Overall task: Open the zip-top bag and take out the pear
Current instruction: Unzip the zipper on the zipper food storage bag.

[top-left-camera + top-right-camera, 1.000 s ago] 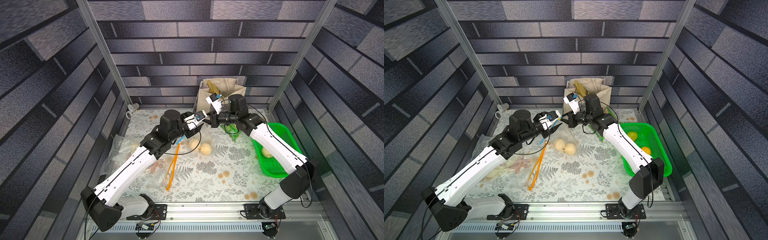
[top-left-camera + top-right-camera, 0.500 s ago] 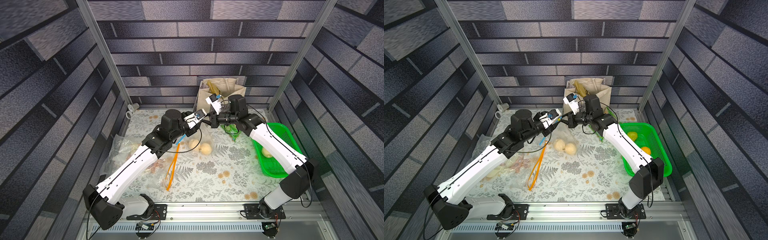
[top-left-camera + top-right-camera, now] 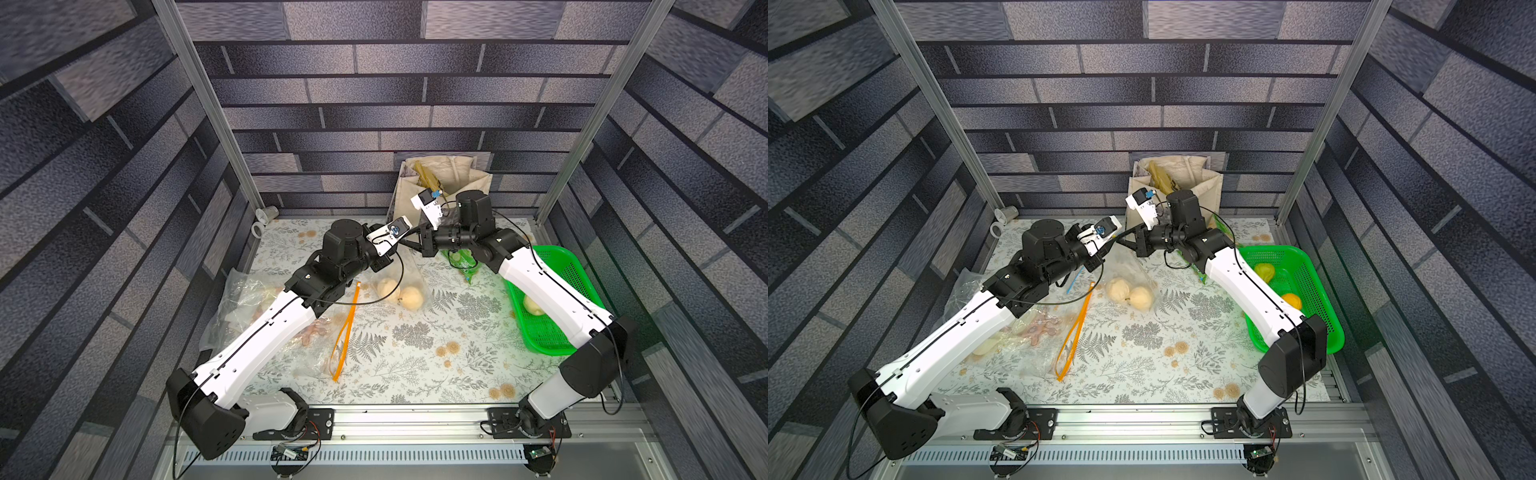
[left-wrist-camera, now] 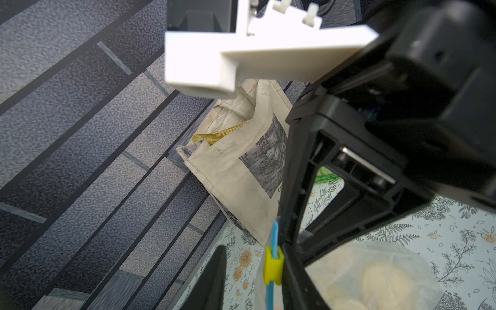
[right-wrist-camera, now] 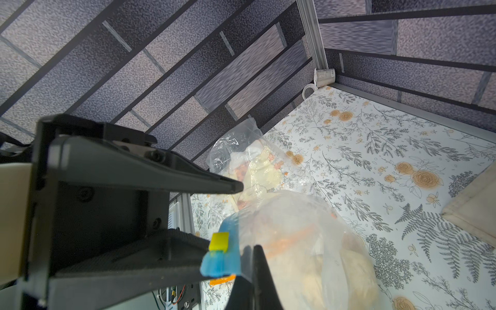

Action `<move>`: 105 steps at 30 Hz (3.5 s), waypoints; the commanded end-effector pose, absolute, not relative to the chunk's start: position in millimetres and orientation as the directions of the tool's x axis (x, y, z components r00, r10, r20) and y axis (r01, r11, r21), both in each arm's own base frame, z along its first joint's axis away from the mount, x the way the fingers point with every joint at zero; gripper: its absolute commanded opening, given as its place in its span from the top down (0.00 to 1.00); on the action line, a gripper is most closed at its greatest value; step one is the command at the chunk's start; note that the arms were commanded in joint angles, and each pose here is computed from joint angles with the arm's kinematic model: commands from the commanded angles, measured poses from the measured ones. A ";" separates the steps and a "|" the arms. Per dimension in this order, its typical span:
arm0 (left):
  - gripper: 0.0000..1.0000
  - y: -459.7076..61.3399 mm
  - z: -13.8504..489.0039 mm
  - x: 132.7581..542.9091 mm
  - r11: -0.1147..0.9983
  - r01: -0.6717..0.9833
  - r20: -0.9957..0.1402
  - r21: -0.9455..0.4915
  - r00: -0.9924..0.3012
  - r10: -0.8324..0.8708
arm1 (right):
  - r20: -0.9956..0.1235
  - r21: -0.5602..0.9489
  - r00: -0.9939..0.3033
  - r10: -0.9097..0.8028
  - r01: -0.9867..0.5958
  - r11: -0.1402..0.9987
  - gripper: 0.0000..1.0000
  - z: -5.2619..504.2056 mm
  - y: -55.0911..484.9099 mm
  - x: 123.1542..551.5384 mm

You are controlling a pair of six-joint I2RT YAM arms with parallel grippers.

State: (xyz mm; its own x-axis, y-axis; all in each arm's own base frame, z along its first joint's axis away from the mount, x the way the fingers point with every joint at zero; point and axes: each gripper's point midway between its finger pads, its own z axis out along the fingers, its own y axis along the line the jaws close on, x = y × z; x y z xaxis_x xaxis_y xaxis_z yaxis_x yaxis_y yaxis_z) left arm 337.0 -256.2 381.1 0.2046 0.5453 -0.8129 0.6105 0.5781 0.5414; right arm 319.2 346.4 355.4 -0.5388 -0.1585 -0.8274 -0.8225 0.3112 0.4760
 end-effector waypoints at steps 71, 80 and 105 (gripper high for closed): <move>1.00 -271.9 367.0 292.4 0.247 0.872 -0.789 0.422 0.220 0.573 | -0.937 -0.148 0.106 -0.334 -0.984 0.102 0.77 366.8 330.7 284.0; 0.99 -271.7 366.4 293.2 0.261 0.870 -0.798 0.419 0.215 0.563 | -0.951 -0.110 0.071 -0.301 -0.987 0.115 0.80 366.5 334.7 287.4; 0.98 -265.6 371.0 291.0 0.284 0.865 -0.815 0.414 0.213 0.539 | -0.972 -0.053 0.021 -0.232 -0.990 0.131 0.89 366.3 330.6 281.8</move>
State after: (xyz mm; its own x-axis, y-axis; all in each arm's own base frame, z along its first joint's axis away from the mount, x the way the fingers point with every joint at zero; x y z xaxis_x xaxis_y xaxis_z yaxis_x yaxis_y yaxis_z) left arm 298.5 -266.8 361.2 0.1970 0.5728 -0.7957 0.8635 0.2829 0.4175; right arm 287.2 333.0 348.2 -0.0170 -0.2781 -0.9604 -0.9905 0.1357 -0.0218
